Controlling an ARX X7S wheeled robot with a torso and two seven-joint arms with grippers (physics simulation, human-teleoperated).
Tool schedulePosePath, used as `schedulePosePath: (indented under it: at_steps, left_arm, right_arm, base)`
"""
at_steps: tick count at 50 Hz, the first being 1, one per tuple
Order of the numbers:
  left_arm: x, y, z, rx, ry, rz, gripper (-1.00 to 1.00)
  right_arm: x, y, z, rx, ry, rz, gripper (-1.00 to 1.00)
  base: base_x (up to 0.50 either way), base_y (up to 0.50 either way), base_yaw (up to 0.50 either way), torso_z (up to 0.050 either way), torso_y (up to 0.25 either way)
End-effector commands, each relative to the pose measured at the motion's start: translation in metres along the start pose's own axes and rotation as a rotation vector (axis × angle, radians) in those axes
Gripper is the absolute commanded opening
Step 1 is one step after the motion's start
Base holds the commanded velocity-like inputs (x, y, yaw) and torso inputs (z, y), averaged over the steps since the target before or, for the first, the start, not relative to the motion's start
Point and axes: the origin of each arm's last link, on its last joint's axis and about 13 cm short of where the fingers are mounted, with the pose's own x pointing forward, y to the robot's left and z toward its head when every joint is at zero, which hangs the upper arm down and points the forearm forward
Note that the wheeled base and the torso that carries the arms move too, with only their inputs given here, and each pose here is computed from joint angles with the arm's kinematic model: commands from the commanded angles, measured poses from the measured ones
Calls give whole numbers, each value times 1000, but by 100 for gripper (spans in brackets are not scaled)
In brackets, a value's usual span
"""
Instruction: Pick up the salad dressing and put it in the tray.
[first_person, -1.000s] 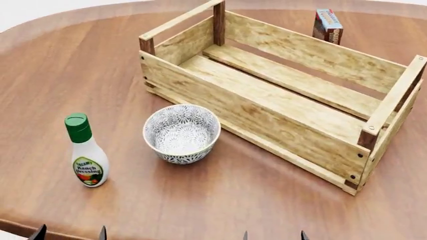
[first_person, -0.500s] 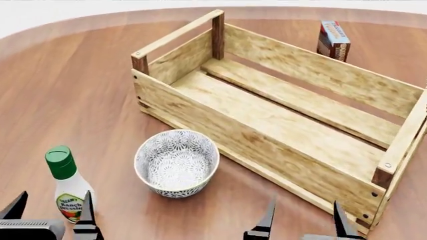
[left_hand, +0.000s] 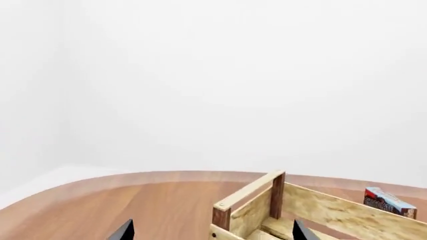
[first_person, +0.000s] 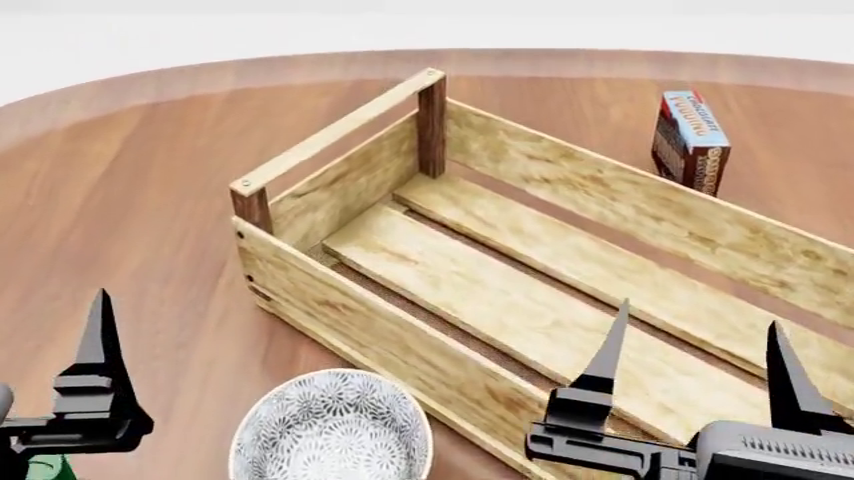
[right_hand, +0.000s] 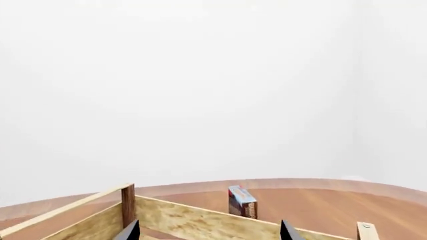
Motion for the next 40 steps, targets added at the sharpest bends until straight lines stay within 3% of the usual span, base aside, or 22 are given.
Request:
schedulePosePath:
  at_steps: [1, 5, 9, 12, 40]
  left_arm:
    - [-1, 0, 8, -9, -21, -4, 100]
    - [-1, 0, 7, -8, -18, -4, 100]
    - [-2, 0, 6, -7, -19, -3, 100]
    - [-1, 0, 7, -7, -21, -3, 100]
    - [-2, 2, 14, -14, -45, 3, 100]
  right_arm:
    - [0, -2, 6, -4, -36, -25, 100]
    - [-1, -1, 2, -39, -49, -50, 100]
    - [-2, -3, 1, 19, -44, -1, 100]
    - [-2, -3, 1, 8, -45, -2, 100]
    - [-4, -5, 11, 29, -93, 12, 100]
  base:
    - [500, 0, 0, 0, 0]
    - [72, 0, 0, 0, 4]
    - [0, 0, 0, 0, 0]
    - [0, 0, 0, 0, 0]
    - [0, 0, 495, 0, 0]
